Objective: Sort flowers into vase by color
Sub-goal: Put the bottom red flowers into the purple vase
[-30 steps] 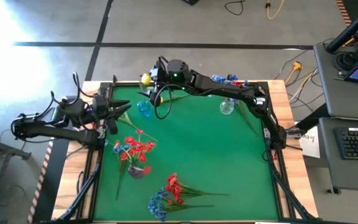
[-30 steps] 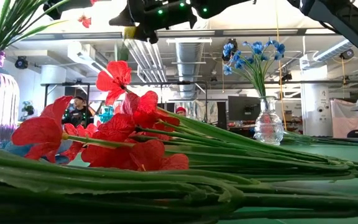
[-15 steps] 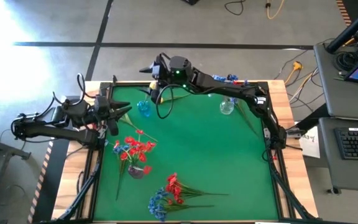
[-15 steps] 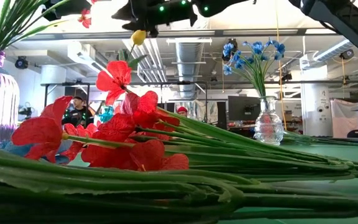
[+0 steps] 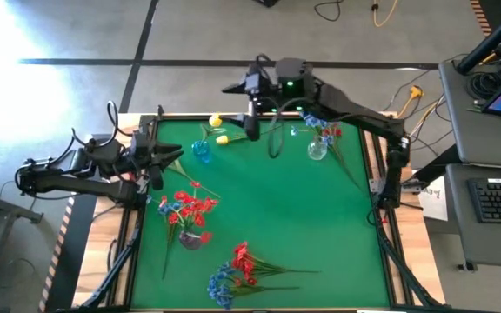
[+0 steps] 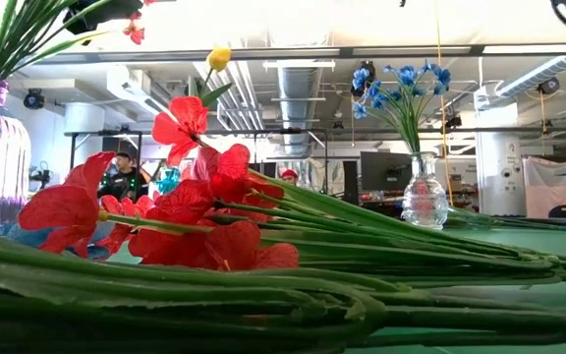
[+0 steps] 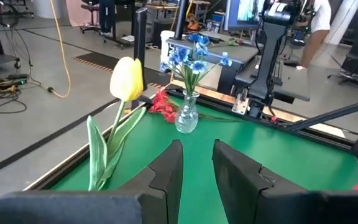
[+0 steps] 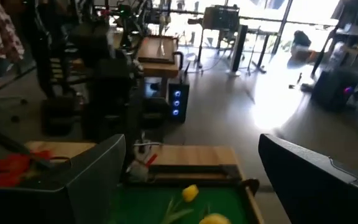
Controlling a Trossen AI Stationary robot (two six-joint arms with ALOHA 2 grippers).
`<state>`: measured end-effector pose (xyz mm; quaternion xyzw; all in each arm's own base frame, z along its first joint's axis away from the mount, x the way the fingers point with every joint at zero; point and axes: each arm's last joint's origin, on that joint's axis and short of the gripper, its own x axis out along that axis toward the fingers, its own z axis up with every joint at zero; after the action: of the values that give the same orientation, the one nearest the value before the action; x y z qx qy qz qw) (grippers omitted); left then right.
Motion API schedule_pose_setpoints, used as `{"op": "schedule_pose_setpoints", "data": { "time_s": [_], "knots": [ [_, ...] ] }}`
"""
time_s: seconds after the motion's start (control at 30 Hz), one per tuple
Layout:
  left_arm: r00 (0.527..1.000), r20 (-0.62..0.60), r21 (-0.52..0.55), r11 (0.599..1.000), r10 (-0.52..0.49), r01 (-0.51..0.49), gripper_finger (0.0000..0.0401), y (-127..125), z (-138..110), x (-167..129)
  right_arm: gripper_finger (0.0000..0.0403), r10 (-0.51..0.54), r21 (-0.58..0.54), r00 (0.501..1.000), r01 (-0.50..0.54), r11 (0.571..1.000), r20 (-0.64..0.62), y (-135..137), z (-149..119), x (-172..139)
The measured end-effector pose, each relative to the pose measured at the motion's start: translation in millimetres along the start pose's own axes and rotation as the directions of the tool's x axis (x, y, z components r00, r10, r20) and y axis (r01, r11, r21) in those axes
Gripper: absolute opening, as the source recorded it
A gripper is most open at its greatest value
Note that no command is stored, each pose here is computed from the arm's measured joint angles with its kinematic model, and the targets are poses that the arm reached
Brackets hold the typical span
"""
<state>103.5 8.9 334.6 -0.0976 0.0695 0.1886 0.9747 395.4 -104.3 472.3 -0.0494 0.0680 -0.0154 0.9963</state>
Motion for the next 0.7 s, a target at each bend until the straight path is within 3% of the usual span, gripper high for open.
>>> {"op": "schedule_pose_setpoints", "data": {
  "time_s": [0.3,0.5,0.7],
  "knots": [
    [0.998,-0.012,-0.044,0.997,-0.060,0.060,0.0078,-2.6,18.4,-9.2,0.0361,0.127,0.139,0.961,-0.095,0.986,-0.244,43.3,-0.3,-35.1],
    [0.997,-0.038,-0.065,0.996,-0.067,0.064,0.0078,-1.6,18.5,-12.5,0.0361,0.244,0.171,0.871,-0.187,0.967,-0.427,83.1,-16.1,-43.9],
    [0.994,-0.082,-0.129,0.990,-0.069,0.058,0.0078,0.6,13.7,-16.1,0.0361,0.343,0.232,0.779,-0.257,0.938,-0.525,126.9,-30.8,-45.8]
  ]
}}
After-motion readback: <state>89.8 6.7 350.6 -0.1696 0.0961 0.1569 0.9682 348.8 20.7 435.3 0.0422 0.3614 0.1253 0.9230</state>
